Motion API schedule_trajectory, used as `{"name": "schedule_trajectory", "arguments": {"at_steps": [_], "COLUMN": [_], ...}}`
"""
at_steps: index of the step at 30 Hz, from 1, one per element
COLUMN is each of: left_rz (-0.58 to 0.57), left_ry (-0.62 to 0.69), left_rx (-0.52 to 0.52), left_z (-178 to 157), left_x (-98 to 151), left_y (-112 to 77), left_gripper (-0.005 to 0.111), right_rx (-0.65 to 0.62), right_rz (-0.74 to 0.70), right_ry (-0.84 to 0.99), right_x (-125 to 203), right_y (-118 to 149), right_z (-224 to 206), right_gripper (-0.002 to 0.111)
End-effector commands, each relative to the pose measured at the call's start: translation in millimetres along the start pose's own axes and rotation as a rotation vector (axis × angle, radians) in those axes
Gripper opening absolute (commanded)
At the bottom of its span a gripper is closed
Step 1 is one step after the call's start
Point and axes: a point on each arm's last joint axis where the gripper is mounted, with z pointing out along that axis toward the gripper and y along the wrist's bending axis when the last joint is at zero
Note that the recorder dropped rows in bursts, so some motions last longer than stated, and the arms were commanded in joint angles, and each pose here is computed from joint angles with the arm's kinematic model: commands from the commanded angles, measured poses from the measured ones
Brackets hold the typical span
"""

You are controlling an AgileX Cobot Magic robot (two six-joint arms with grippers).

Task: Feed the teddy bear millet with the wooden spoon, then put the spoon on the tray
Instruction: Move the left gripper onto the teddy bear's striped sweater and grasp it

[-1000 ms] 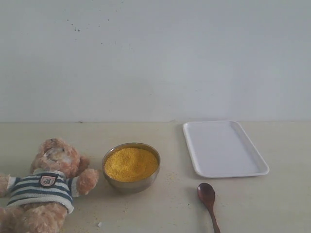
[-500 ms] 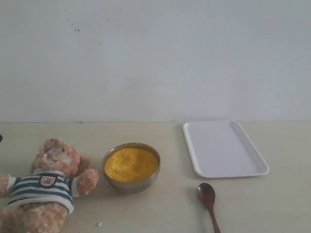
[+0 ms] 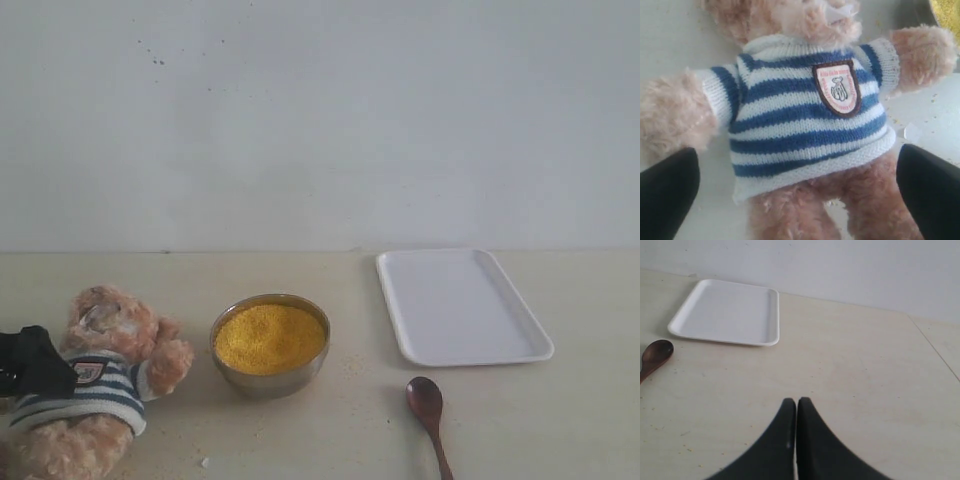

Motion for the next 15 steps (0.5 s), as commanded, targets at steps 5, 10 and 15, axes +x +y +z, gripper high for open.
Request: {"name": "schedule_trajectory", "arguments": {"at_steps": [5,10,15], "left_rz": [-0.036,-0.042,-0.043], "left_ry": [0.018,0.064,0.033], "left_rx": [-0.012,0.021,-0.006], "left_z": [9,10,11], "left_x": [7,14,12], "left_y": [3.8,1.1,3.6], "left_gripper": [0.108,0.108,0.108], "right_rx": [0.001,0.001,0.001], "right_rz": [-0.004,-0.004,-0.004], "right_ry": [-0.012,-0.012,-0.012], "right_x": [-1,-1,-1], "right_y": [0,0,0], "right_z": [0,0,0], "right_gripper": [0.0,0.0,0.0]}}
